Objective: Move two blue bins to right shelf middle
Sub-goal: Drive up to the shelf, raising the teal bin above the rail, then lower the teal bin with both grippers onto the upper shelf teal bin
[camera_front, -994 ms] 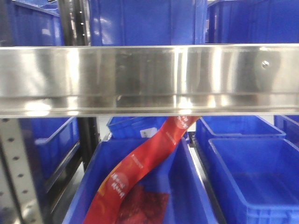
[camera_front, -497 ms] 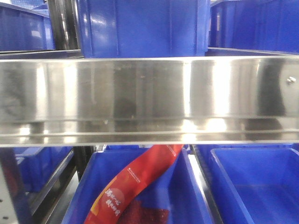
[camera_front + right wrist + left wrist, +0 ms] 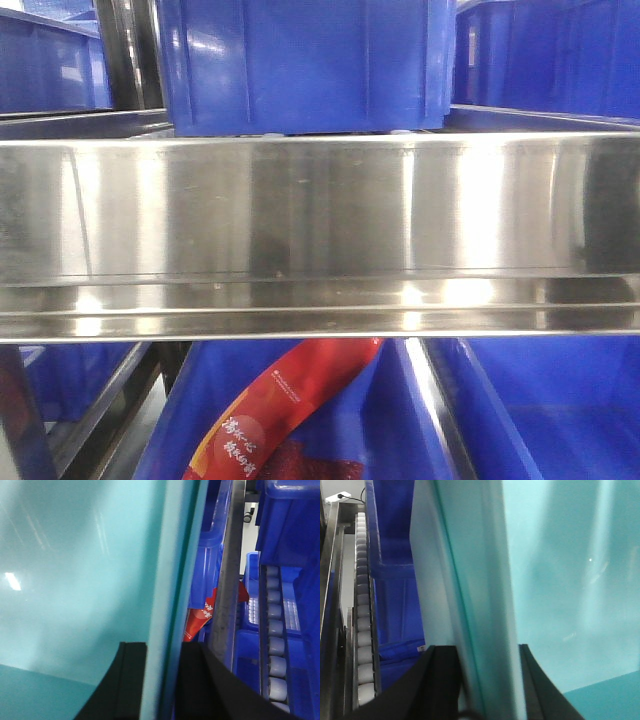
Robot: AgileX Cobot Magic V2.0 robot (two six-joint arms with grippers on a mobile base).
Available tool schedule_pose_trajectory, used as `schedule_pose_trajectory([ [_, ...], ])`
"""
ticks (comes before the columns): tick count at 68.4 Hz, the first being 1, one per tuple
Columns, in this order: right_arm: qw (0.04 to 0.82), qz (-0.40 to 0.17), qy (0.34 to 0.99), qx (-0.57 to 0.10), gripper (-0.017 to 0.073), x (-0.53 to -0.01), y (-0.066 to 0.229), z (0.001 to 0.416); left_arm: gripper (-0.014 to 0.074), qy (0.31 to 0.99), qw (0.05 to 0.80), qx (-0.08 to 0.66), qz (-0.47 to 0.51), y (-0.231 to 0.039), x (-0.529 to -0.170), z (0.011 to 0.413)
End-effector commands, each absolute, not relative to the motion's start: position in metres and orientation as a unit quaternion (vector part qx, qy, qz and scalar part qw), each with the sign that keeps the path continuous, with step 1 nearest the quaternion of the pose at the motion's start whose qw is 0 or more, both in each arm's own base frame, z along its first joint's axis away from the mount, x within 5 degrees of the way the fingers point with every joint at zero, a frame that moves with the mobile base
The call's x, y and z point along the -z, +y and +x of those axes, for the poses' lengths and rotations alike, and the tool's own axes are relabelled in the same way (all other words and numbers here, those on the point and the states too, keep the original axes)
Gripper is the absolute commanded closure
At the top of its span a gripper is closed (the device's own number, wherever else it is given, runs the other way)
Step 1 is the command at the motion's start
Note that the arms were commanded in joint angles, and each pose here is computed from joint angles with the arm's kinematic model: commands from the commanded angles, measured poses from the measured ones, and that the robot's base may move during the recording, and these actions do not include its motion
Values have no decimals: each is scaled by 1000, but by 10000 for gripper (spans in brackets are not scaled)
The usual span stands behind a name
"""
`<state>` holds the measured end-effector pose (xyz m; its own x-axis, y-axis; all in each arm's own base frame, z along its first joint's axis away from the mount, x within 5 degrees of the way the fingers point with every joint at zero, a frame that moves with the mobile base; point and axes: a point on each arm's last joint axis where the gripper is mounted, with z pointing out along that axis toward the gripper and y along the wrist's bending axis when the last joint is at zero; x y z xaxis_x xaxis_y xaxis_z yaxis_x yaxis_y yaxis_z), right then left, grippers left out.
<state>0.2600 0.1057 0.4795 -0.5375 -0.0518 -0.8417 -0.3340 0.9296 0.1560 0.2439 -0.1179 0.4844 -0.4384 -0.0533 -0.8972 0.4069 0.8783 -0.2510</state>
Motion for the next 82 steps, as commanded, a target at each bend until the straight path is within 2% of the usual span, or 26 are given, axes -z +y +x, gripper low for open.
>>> schedule_pose_trajectory([
  [1,514,-118,838,-142,713,-493,102,258,704,775,568,263,91,-117,-507,235],
  [69,514,-118,838,-143,713,-493,102,258,704,770,574,265,89,-117,-509,235],
  [82,476,-120,858,-151,713,-486,103,255,704,809,520,254,101,-118,-497,231],
])
